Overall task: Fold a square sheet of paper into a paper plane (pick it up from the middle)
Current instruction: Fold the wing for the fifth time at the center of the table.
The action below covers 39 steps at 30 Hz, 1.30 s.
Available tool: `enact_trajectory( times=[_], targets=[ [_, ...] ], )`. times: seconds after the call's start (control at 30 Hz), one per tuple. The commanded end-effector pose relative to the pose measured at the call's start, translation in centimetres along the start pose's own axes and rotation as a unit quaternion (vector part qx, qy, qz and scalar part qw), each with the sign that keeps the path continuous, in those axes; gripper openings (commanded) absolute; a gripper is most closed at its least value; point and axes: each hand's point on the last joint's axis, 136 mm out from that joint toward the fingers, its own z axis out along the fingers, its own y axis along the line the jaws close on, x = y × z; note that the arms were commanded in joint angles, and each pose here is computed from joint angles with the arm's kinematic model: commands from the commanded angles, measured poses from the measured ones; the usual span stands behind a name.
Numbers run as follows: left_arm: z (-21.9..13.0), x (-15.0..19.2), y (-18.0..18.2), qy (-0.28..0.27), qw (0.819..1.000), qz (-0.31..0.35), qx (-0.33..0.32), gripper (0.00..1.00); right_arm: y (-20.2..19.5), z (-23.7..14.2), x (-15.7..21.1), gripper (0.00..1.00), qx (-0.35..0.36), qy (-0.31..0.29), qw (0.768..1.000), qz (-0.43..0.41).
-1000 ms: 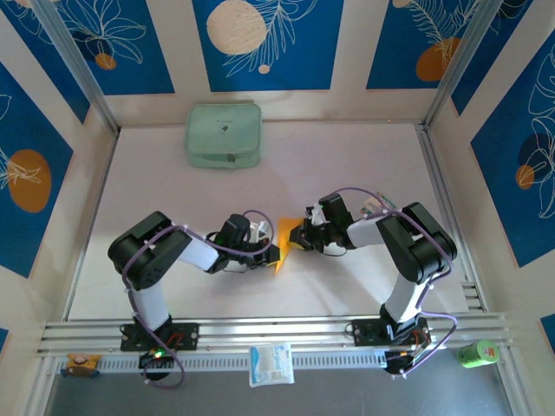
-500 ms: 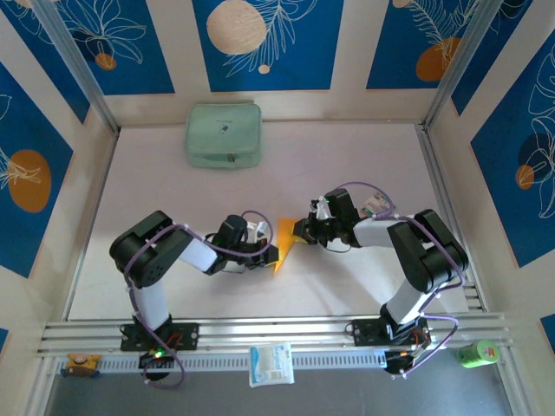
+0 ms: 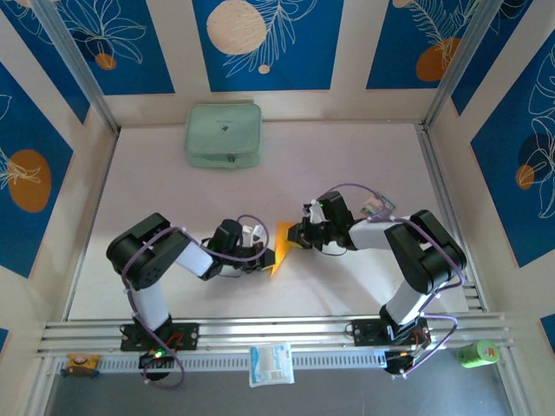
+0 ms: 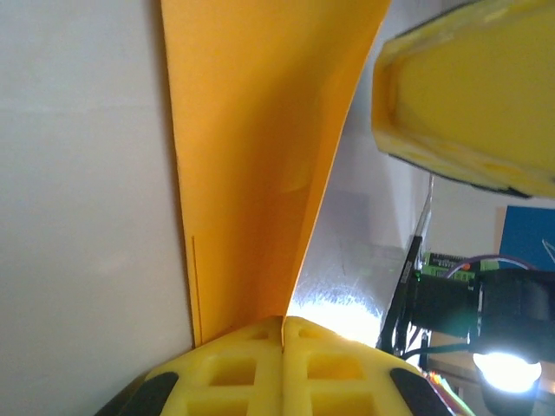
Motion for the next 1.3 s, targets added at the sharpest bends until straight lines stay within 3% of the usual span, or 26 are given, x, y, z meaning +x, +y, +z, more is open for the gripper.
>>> enact_trajectory(
  times=[0.0, 0.87, 1.1, 1.27],
  targets=[
    [-0.8, 1.1, 4.0, -0.008, 0.996, -0.055, -0.071, 0.0, 0.0, 0.5, 0.6, 0.12, -0.003, 0.024, 1.0, -0.006],
    [-1.3, 1.2, 5.5, -0.023, 0.991, -0.082, -0.101, 0.0, -0.7, 4.0, -0.2, 0.11, 0.002, 0.062, 0.998, 0.004],
    [-1.8, 1.1, 4.5, -0.012, 0.992, -0.05, -0.115, 0.13, -2.6, 4.3, 0.1, 0.09, 0.041, 0.065, 0.997, 0.029],
    [-1.8, 1.9, 3.2, 0.027, 0.992, -0.02, -0.121, 0.19, -3.5, 4.3, 0.3, 0.09, 0.062, 0.064, 0.995, 0.04]
  ],
)
